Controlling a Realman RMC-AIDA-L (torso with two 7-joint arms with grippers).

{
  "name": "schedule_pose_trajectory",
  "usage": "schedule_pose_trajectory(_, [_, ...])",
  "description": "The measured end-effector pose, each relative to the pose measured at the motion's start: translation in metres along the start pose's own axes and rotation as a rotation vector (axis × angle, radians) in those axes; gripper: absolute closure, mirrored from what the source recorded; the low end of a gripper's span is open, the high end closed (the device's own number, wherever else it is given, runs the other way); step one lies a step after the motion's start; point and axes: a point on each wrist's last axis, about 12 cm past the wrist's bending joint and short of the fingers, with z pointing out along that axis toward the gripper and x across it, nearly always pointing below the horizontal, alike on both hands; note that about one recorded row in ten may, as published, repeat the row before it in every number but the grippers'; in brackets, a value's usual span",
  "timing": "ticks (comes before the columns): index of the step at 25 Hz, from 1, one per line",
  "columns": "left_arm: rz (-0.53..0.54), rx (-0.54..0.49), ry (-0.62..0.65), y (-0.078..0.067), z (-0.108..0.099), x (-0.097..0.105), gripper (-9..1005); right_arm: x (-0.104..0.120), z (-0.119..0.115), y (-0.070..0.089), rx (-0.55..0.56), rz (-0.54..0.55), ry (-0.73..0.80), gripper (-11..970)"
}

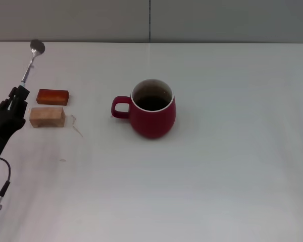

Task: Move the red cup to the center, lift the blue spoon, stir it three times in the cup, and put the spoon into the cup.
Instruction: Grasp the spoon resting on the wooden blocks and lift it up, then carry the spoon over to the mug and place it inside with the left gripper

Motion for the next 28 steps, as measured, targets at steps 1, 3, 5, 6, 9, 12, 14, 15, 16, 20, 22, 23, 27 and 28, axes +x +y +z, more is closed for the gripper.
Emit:
schedule_pose_trajectory(1, [-0.02,0.017,-0.002,0.002,0.001,-0.005,859,0.0,0.0,0.0,0.0,0.001,0.001,276])
schedule_pose_trajectory(3, [-0.061,0.056,0.004,0.006,0.003,-0.015,859,0.0,0.0,0.001,0.0,0.003,0.002,276])
schedule_pose_trajectory(5, [-0.086,0.093,0.019,0.01,0.006,-0.026,859,0.0,0.0,0.001,0.0,0.005,0.003,276])
schedule_pose_trajectory(6, [-0.088,0.112,0.024,0.012,0.009,-0.033,859,0.0,0.0,0.002,0.0,0.005,0.003,276])
schedule_pose_trajectory(9, [-0.082,0.17,0.038,0.015,0.016,-0.052,859,0.0,0.0,0.002,-0.001,0.008,0.003,276])
schedule_pose_trajectory(12, [-0.033,0.292,0.074,0.012,0.03,-0.081,859,0.001,-0.001,0.003,0.002,0.01,0.005,276])
schedule_pose_trajectory(14, [-0.008,0.328,0.088,0.01,0.035,-0.088,859,0.001,-0.001,0.003,0.002,0.01,0.006,276])
schedule_pose_trajectory(15, [0.013,0.363,0.1,0.008,0.04,-0.095,859,0.001,-0.002,0.002,0.003,0.01,0.008,276])
schedule_pose_trajectory(16, [0.035,0.393,0.11,0.006,0.043,-0.102,859,0.001,-0.003,0.002,0.005,0.01,0.01,276])
schedule_pose_trajectory(20, [0.115,0.504,0.152,-0.001,0.058,-0.129,859,0.003,-0.008,-0.001,0.012,0.011,0.017,276])
schedule_pose_trajectory(22, [0.157,0.573,0.172,-0.007,0.066,-0.149,859,0.004,-0.013,-0.002,0.022,0.019,0.024,276])
schedule_pose_trajectory(23, [0.157,0.573,0.172,-0.007,0.066,-0.149,859,0.004,-0.013,-0.002,0.022,0.019,0.024,276])
schedule_pose_trajectory(27, [0.227,0.688,0.217,-0.023,0.081,-0.175,859,0.005,-0.018,-0.007,0.04,0.016,0.034,277])
schedule_pose_trajectory(28, [0.227,0.688,0.217,-0.023,0.081,-0.175,859,0.005,-0.018,-0.007,0.04,0.016,0.034,277])
